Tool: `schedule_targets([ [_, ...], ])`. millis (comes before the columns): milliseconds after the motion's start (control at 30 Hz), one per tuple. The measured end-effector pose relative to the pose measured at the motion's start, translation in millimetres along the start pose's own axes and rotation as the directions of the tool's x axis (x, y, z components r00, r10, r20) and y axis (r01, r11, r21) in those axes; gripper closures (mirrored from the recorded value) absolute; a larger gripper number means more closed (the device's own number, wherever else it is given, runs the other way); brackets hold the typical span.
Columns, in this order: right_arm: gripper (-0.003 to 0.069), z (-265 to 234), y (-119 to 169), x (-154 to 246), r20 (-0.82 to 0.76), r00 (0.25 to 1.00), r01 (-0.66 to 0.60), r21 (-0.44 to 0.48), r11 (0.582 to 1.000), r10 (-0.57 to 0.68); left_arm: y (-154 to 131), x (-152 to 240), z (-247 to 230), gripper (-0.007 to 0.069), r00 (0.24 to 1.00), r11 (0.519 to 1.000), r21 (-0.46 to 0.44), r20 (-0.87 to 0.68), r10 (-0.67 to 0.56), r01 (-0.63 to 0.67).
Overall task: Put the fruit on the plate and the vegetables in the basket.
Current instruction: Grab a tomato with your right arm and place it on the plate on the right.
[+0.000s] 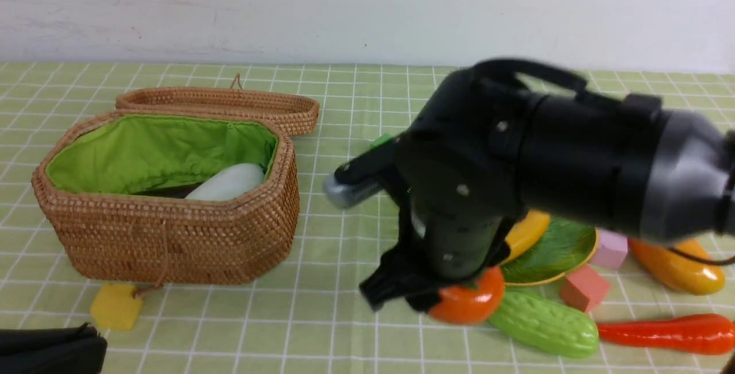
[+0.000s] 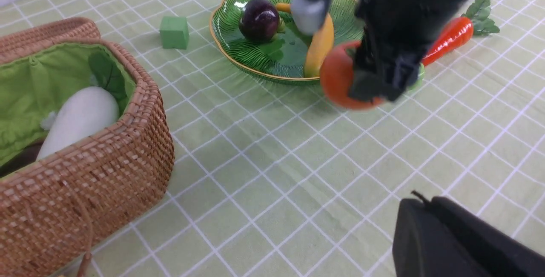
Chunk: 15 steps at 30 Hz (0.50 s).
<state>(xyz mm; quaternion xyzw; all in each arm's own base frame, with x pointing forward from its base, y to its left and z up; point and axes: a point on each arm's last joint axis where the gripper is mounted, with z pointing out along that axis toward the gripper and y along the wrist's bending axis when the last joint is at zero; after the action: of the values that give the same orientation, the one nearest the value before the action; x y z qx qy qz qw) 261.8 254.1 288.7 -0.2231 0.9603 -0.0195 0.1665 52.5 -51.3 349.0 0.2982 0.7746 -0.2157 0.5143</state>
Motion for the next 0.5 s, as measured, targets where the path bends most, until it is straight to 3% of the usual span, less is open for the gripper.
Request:
schedule_targets([
  [100, 0.0248, 2, -42, -17, 0.048, 0.996, -0.079, 0.027, 0.997, 0.077, -2, -1, 0, 0.0627, 1.000, 1.000, 0.023, 0.017, 0.009, -0.009],
  [233, 0.0249, 11, -89, -34, 0.139, 0.973, -0.185, -0.006, 0.983, 0.184, -7, -8, 1, 0.0627, 0.997, 0.997, 0.073, 0.080, 0.009, -0.015],
  [500, 0.0249, 37, -126, -53, 0.242, 0.925, -0.282, -0.079, 0.956, 0.293, -8, -19, 2, 0.0627, 0.983, 0.996, 0.093, 0.184, -0.020, 0.003],
])
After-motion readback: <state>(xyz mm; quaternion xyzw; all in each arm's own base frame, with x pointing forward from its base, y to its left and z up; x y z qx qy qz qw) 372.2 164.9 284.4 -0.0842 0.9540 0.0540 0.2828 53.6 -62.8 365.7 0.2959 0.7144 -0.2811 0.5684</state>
